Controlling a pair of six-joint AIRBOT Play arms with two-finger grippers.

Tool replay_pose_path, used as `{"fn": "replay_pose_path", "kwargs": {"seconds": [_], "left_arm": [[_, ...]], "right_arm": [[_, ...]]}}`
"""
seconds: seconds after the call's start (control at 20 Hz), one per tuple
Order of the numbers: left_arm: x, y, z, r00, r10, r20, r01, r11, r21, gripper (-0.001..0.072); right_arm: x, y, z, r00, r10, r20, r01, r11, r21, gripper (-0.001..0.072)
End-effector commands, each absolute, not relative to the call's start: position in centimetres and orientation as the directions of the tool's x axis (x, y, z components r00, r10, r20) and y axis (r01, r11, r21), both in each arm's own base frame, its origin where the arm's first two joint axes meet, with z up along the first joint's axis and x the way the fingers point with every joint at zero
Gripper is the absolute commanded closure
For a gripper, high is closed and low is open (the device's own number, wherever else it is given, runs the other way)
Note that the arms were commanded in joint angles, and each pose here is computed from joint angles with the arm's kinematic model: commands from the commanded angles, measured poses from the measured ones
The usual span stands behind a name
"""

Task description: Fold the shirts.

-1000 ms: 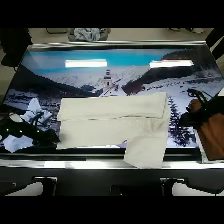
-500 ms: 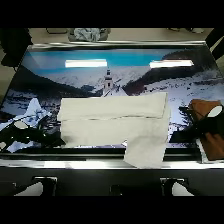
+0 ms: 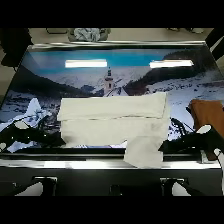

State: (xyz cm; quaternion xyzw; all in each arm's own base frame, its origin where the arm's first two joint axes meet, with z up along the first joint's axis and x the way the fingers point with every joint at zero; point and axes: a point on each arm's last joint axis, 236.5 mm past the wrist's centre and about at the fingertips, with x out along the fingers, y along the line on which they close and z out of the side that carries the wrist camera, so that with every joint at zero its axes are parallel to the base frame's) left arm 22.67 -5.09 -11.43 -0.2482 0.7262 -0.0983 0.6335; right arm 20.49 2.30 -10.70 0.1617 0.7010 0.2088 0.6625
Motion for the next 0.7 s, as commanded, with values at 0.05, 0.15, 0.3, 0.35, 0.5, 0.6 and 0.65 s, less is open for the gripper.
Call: {"fn": "replay_pose_path", "kwargs": {"seconds": [0.05, 0.15, 0.3, 0.35, 0.5, 0.6, 0.65], "left_arm": [[23.9, -4.6, -11.0, -0.033, -0.468, -0.883, -0.182, 0.872, -0.455, 0.0666], [25.8, -4.2, -9.0, 0.027, -0.456, -0.89, -0.112, 0.883, -0.456, 0.0667], [29.4, -3.5, -4.2, 0.154, -0.43, -0.89, -0.047, 0.896, -0.441, 0.0669], [30.8, -3.1, -2.9, 0.197, -0.418, -0.887, -0.058, 0.898, -0.436, 0.067], [36.6, -1.7, 0.2, 0.341, -0.368, -0.865, -0.038, 0.914, -0.404, 0.0671], [40.8, -0.7, 0.7, 0.373, -0.358, -0.856, -0.058, 0.912, -0.407, 0.067], [42.8, -0.1, 0.6, 0.38, -0.355, -0.854, -0.067, 0.91, -0.409, 0.067]], "right_arm": [[22.4, 2.2, -11.0, 0.017, 0.493, -0.87, -0.051, 0.869, 0.492, 0.0663], [24.2, 2.0, -8.3, 0.048, 0.507, -0.861, -0.176, 0.852, 0.493, 0.0664], [29.2, 0.7, -2.3, 0.2, 0.476, -0.856, -0.307, 0.86, 0.407, 0.0665], [31.3, 0.3, -0.5, 0.269, 0.467, -0.842, -0.294, 0.873, 0.39, 0.0665], [37.8, 0.4, 2.3, 0.413, 0.42, -0.808, -0.307, 0.9, 0.311, 0.0665], [43.0, 0.8, 2.2, 0.48, 0.387, -0.787, -0.291, 0.917, 0.273, 0.0665], [45.7, 0.5, 2.1, 0.514, 0.368, -0.775, -0.255, 0.928, 0.272, 0.0665]]}}
